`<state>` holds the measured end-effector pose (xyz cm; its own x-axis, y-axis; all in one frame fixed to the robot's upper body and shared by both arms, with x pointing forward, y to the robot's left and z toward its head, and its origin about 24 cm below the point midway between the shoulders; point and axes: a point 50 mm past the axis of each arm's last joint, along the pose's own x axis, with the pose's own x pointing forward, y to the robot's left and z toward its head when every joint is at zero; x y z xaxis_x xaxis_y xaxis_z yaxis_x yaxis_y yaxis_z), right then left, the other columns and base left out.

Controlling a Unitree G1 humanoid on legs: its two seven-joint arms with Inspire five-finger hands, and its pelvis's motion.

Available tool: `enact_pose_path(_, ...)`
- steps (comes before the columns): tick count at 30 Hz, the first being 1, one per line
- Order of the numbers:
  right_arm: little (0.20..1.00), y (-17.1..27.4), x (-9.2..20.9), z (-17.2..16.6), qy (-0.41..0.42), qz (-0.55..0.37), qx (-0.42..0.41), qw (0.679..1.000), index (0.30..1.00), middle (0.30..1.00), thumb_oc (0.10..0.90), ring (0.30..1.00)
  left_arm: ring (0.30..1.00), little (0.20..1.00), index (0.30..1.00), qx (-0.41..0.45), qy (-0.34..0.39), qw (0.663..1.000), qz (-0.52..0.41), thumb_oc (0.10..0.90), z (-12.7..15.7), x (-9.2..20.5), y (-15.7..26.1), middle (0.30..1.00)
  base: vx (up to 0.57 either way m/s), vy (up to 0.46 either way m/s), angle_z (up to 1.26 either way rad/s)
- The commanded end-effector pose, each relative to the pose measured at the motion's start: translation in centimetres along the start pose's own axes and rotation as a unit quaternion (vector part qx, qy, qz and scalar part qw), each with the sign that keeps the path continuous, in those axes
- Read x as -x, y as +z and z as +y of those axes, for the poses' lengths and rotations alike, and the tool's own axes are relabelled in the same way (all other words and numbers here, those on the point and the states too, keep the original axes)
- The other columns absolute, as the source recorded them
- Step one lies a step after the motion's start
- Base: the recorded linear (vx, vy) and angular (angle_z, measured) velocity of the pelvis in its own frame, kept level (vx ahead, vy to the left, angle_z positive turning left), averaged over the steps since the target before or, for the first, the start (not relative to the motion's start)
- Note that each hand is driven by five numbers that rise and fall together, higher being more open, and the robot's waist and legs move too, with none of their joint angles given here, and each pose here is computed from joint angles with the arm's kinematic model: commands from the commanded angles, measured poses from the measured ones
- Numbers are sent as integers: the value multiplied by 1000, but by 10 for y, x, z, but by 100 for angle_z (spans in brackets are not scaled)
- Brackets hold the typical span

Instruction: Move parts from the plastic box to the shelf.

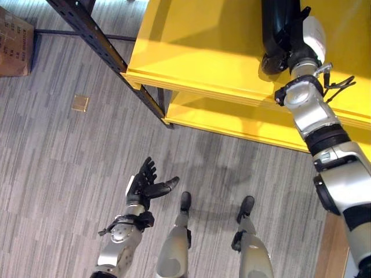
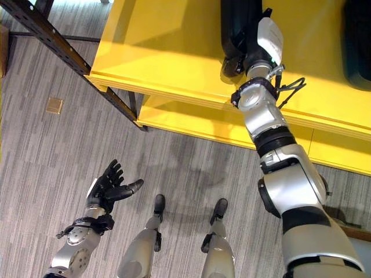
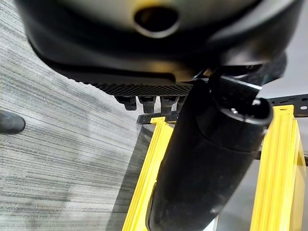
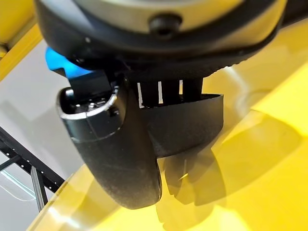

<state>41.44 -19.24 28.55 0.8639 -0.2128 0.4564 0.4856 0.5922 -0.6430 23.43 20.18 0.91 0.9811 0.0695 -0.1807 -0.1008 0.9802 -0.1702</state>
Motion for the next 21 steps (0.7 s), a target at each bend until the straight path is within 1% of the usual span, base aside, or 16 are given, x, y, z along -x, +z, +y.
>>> enact_pose_path(1, 300, 32, -5, -1, -16, -34, -48, 998, 300, 300, 400, 300, 1000, 1000, 1000, -20, 0, 997, -69, 900, 10, 5, 31, 1000, 0, 0, 0)
enact_pose_path(9, 300, 30, -1, 2, -34, -27, -56, 998, 300, 300, 400, 300, 1000, 1000, 1000, -25, 0, 997, -71, 900, 9, 5, 32, 1000, 0, 0, 0)
enact_pose_path(15, 300, 27, -1, -6, -72, -22, -67, 995, 300, 300, 400, 300, 1000, 1000, 1000, -25, 1, 997, -75, 900, 7, 5, 32, 1000, 0, 0, 0)
enact_pose_path(21, 300, 21, -1, -11, -90, -11, -76, 993, 300, 300, 400, 300, 1000, 1000, 1000, -28, -1, 997, -76, 900, 4, 4, 32, 1000, 0, 0, 0)
